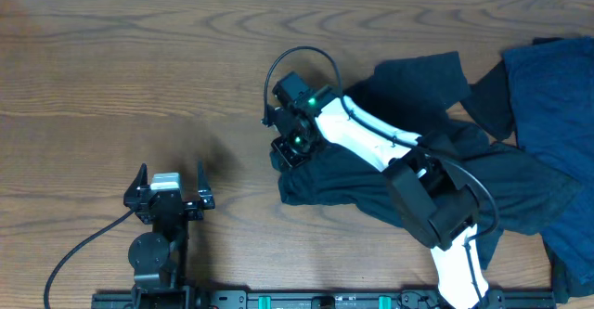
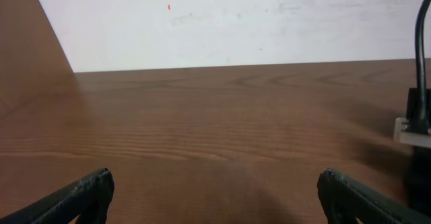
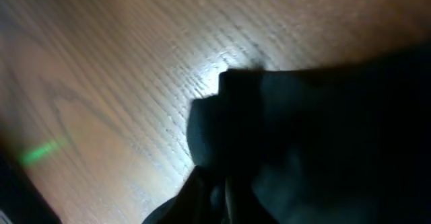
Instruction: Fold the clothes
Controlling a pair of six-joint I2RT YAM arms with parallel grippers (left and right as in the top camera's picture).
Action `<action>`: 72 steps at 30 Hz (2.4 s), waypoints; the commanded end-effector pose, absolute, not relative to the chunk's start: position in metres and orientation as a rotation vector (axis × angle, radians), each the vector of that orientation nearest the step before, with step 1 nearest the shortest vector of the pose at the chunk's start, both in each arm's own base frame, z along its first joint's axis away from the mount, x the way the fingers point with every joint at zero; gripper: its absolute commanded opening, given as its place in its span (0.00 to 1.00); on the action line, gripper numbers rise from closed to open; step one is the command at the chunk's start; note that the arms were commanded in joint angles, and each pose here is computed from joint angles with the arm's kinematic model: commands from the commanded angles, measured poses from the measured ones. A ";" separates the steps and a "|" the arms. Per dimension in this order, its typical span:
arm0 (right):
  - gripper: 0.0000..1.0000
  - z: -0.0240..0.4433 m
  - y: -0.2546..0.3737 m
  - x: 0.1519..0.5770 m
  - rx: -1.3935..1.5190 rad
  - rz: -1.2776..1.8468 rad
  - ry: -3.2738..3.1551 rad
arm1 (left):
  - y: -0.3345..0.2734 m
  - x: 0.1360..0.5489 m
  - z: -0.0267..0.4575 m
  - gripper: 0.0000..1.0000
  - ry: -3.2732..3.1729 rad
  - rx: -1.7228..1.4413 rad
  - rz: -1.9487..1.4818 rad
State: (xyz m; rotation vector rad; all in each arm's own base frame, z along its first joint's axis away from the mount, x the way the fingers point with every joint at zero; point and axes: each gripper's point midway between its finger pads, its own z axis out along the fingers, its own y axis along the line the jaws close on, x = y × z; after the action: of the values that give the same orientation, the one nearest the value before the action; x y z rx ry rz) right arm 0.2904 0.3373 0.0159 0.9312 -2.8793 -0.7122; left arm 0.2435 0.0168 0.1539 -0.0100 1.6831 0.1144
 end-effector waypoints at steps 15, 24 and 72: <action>0.44 -0.001 0.306 0.300 1.018 -0.282 -3.026 | 0.021 0.243 0.136 0.98 1.730 -0.019 0.141; 0.48 0.006 0.326 0.290 1.094 -0.510 -2.940 | 0.021 0.243 0.136 0.98 1.730 -0.019 0.141; 0.52 0.059 0.316 0.308 0.866 -0.984 -2.819 | 0.021 0.243 0.136 0.98 1.730 -0.019 0.141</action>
State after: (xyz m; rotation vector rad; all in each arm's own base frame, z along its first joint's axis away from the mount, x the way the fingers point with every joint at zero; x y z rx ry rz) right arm 0.2718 0.3415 0.0373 0.9347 -2.7142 -0.9645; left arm 0.2435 0.0168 0.1539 -0.0100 1.6831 0.1144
